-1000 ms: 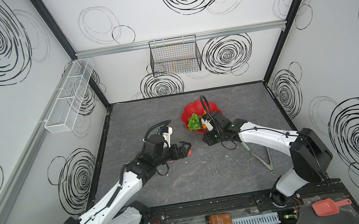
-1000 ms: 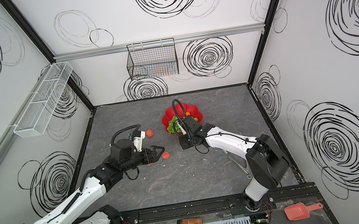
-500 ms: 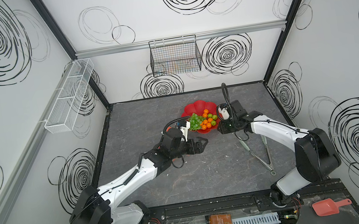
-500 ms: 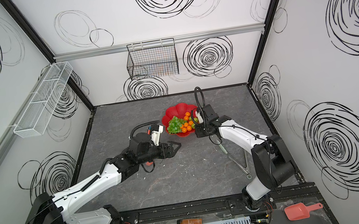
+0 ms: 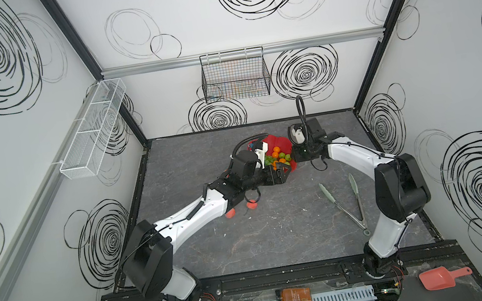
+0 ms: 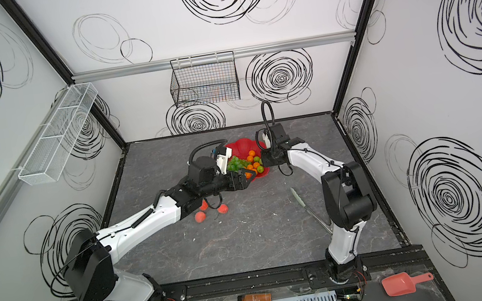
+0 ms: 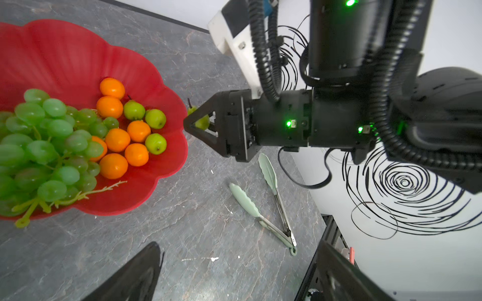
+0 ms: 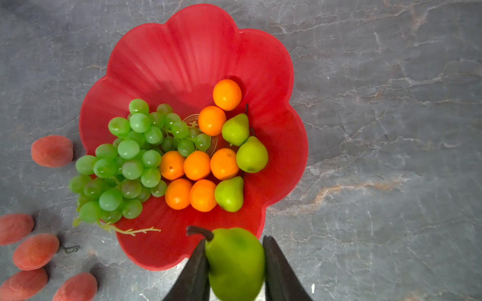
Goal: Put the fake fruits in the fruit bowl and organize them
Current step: 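Carry the pear over the bowl with the right gripper while the left reaches in, then open the right gripper over the bowl while the left arm draws back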
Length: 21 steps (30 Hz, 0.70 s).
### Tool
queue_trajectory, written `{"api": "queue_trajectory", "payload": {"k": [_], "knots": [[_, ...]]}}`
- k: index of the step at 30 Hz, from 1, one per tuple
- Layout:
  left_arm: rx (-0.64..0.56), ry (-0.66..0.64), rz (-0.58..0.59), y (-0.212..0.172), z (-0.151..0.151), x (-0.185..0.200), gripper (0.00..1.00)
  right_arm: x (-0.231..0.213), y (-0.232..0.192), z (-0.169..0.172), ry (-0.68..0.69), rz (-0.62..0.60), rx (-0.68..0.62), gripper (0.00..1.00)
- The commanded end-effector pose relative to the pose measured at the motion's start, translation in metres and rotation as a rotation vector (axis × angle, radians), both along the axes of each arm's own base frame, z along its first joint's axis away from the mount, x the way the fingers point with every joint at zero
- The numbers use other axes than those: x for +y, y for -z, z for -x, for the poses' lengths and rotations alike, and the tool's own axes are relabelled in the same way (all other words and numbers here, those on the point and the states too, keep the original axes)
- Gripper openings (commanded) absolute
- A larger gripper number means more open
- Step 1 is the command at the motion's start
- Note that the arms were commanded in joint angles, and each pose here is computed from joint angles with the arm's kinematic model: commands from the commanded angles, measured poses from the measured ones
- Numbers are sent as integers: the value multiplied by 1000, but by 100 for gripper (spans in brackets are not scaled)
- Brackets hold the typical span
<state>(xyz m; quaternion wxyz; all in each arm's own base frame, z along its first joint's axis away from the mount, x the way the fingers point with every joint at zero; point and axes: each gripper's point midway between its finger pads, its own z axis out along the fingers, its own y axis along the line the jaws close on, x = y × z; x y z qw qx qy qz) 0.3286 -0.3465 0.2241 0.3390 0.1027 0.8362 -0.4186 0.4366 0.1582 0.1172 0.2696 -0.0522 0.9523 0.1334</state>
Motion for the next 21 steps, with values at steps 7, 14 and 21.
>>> {"api": "queue_trajectory", "payload": {"k": [7,14,21], "knots": [[-60,-54,48,-3,-33,19,96,-3,23,-23,-26,109,68,34],[-52,3,78,-5,-31,17,96,-6,39,-32,-41,159,87,34],[-35,12,87,-2,-33,16,96,-6,48,-32,-49,173,105,35]]}}
